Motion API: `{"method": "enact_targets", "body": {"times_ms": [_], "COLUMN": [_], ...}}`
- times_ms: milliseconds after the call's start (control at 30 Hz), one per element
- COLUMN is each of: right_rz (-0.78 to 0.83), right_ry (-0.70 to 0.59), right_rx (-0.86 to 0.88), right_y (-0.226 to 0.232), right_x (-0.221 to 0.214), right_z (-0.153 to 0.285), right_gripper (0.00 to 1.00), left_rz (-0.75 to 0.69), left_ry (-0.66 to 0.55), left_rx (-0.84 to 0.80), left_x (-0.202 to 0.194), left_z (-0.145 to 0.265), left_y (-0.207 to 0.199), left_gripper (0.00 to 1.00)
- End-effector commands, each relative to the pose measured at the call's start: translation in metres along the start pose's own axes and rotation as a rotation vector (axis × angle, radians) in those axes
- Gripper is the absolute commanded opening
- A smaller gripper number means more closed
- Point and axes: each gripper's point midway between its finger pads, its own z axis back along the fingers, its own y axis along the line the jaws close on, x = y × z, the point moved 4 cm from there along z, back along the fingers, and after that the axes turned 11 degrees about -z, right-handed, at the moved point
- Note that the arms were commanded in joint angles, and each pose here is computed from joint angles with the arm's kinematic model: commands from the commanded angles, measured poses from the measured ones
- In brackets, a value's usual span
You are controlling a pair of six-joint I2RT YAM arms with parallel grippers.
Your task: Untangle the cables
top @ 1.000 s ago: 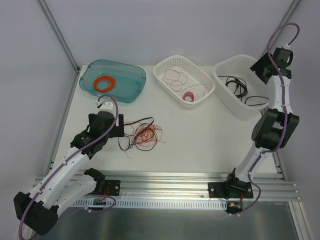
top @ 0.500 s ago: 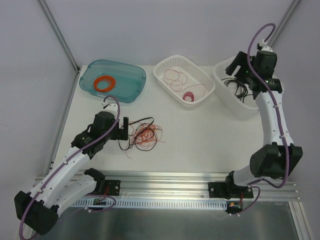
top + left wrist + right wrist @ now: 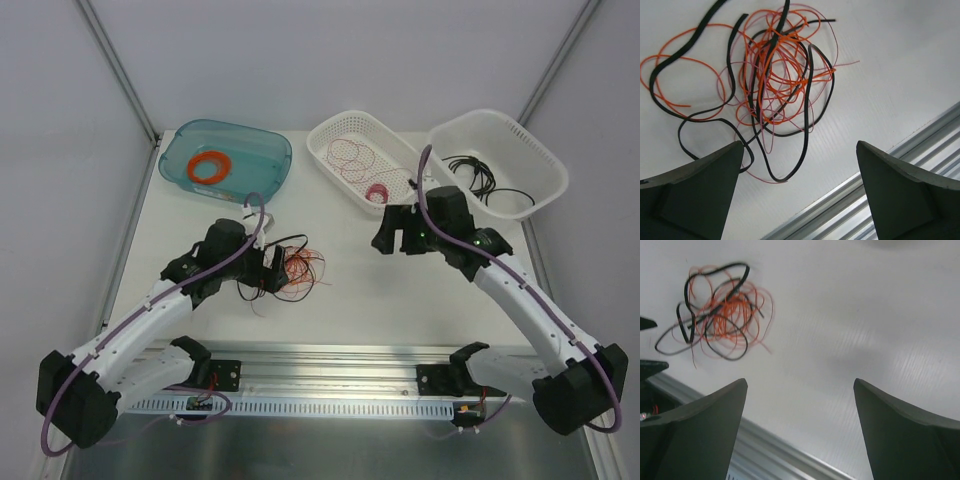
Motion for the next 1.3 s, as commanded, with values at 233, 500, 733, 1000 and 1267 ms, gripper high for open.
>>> {"method": "enact_targets", "body": {"times_ms": [233,500,733,1000,1267], "right_rz": [-0.021,-0.011,-0.014,-0.012,0.012], "right_ry": [0.074,0.061,0.016,-0.1,-0.126], "right_rx": [0.192,0.182,0.215,0.225,0.184], "right_y": [0.025,0.024,0.028,0.024,0.012], "right_x": [-0.077,-0.087,-0.081,-0.07,-0.072], "right_z": [-0.001,0.0,0.005,0.022,0.032], "right_gripper": [0.92,0.92,0.92,0.92,0.92], "left_rz": [-0.05,-0.111,-0.12,-0.135,-0.129], "left_ry": [0.122,-0.048,-0.225,-0.562,-0.693], "left_rx": [0.123,0.02,-0.123,-0.302,-0.203], "left_x": [0.014,0.077,0.127,0.233,0.278], "left_z": [-0.029,0.011,0.062,0.167,0.196], "left_y": [-0.006,-0.039,-0.07,-0.109,-0.101], "left_gripper": [0.54,0.0,0.0,0.0,0.0]}}
